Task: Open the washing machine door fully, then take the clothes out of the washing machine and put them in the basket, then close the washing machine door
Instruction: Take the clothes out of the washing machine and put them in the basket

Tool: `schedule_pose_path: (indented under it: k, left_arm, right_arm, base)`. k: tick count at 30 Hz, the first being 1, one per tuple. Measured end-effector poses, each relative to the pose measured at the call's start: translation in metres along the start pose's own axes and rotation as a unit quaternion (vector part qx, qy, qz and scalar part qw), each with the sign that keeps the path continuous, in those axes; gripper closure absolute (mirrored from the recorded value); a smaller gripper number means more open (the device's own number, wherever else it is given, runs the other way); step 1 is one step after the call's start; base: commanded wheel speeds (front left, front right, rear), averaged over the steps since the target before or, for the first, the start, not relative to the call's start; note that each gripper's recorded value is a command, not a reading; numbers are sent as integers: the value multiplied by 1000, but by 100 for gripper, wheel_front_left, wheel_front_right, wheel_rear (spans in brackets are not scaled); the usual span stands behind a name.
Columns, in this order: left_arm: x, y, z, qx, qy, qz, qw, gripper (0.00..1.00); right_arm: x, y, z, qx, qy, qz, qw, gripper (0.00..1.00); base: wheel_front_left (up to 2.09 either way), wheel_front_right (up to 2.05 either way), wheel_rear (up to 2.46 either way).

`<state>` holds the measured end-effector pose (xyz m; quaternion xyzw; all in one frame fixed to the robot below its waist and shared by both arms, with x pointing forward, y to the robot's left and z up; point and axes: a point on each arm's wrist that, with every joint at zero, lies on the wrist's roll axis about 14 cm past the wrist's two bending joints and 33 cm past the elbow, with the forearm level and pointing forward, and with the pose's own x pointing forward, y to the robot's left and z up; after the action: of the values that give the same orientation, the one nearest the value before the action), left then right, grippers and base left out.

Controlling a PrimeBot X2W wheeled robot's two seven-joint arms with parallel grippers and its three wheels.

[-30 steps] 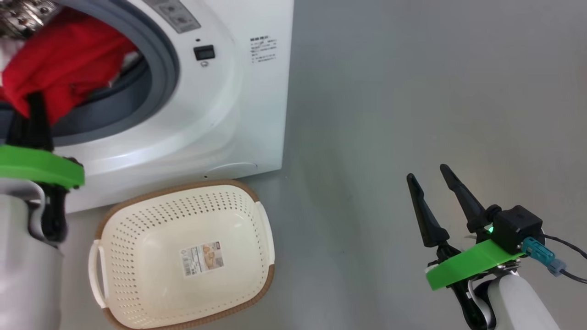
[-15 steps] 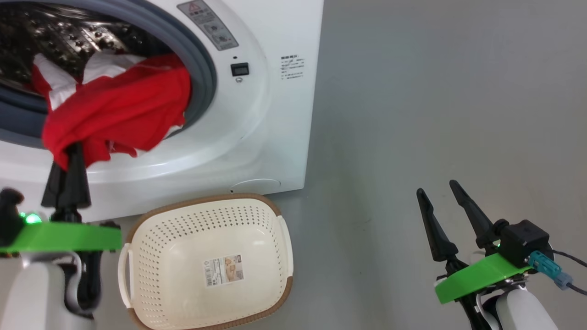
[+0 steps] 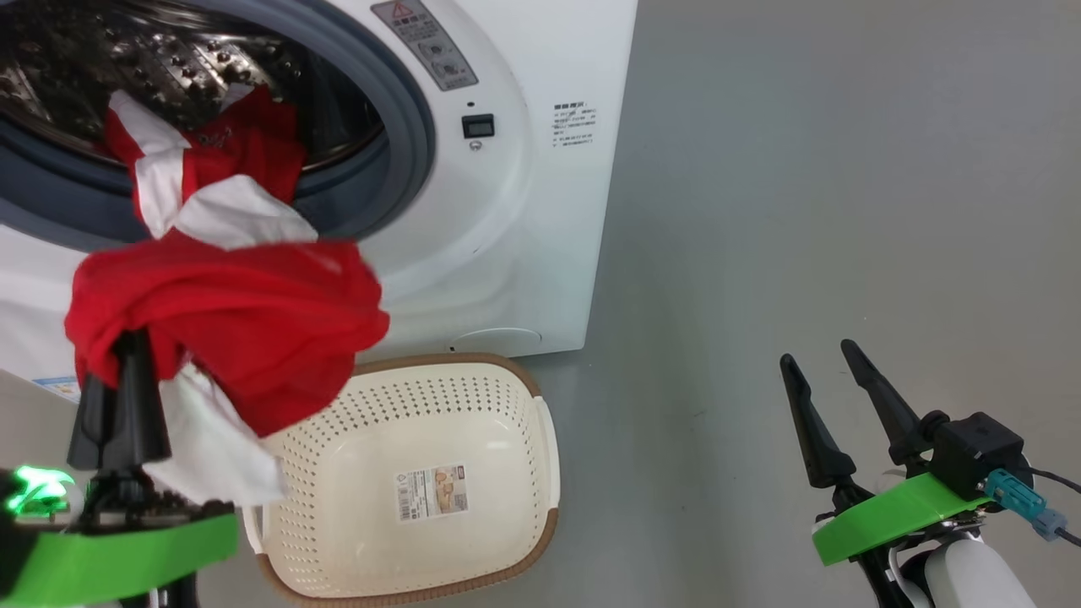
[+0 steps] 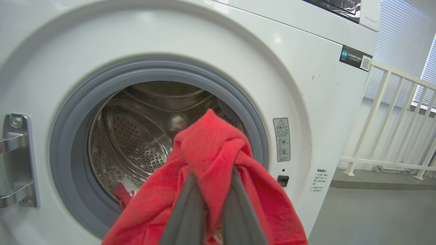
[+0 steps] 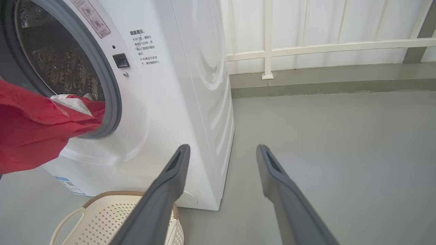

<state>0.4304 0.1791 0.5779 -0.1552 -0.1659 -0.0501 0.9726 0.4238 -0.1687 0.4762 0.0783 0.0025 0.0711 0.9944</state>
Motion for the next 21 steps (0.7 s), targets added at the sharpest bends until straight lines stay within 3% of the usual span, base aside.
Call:
schedule_pose_path:
  k: [10, 21]
  left_arm:
    - [-15, -10, -37, -25, 57, -2, 998, 100]
    - [-41, -6, -142, -47, 213, 15, 976, 100]
  right_arm:
    - [1, -1, -6, -1, 8, 1, 1000, 0]
    - [7, -8, -14, 5, 14, -12, 1000, 0]
  base:
    - [0, 0, 0]
    - [0, 0, 0]
